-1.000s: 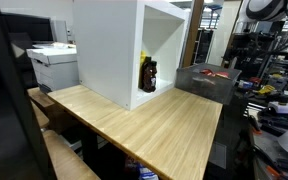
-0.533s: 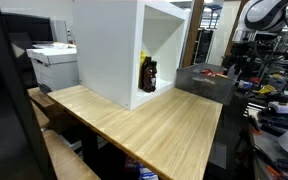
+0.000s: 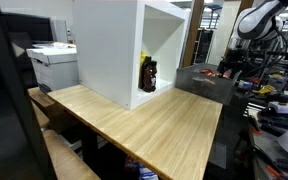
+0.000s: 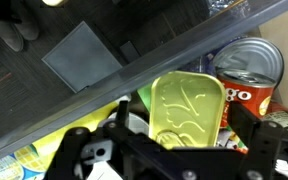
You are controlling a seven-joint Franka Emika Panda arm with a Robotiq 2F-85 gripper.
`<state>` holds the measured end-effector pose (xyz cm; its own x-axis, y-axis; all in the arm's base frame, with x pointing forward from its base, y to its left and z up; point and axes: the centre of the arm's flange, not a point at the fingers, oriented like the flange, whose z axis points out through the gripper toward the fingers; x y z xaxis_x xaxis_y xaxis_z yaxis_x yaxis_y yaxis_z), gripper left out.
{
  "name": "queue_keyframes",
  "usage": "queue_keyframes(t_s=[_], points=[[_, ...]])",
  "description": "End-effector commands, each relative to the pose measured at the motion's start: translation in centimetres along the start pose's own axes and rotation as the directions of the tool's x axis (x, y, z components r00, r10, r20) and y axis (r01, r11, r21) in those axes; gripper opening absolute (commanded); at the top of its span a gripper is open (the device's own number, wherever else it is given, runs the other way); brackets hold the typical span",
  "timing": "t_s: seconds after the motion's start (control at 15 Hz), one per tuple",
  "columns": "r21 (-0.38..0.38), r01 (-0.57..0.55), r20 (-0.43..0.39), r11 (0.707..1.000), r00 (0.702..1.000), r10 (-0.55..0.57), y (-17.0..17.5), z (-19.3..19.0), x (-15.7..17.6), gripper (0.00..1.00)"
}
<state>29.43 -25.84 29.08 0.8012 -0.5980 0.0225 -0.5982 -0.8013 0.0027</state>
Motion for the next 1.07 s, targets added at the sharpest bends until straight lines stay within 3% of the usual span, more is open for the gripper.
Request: queue_keyframes(t_s=[0.0, 0.2, 0.27, 0.67, 0.8, 1.0], points=[[0.020, -0.018, 0.004, 1.000, 1.000, 0.018, 0.6, 1.2, 1.2, 1.00], [0.028, -0.033, 0.019, 0.999, 0.999, 0.032, 0.7, 1.6, 1.3, 1.00], [0.027, -0.034, 0.023, 0.999, 0.999, 0.033, 0.7, 1.7, 1.3, 0.75], [0.032, -0.046, 0.036, 0.998, 0.998, 0.045, 1.1, 1.7, 1.0, 0.38], [0.029, -0.049, 0.035, 0.998, 0.998, 0.048, 1.0, 1.4, 0.8, 0.32], [0.026, -0.038, 0.021, 0.999, 0.999, 0.038, 0.2, 0.0, 0.6, 0.32]])
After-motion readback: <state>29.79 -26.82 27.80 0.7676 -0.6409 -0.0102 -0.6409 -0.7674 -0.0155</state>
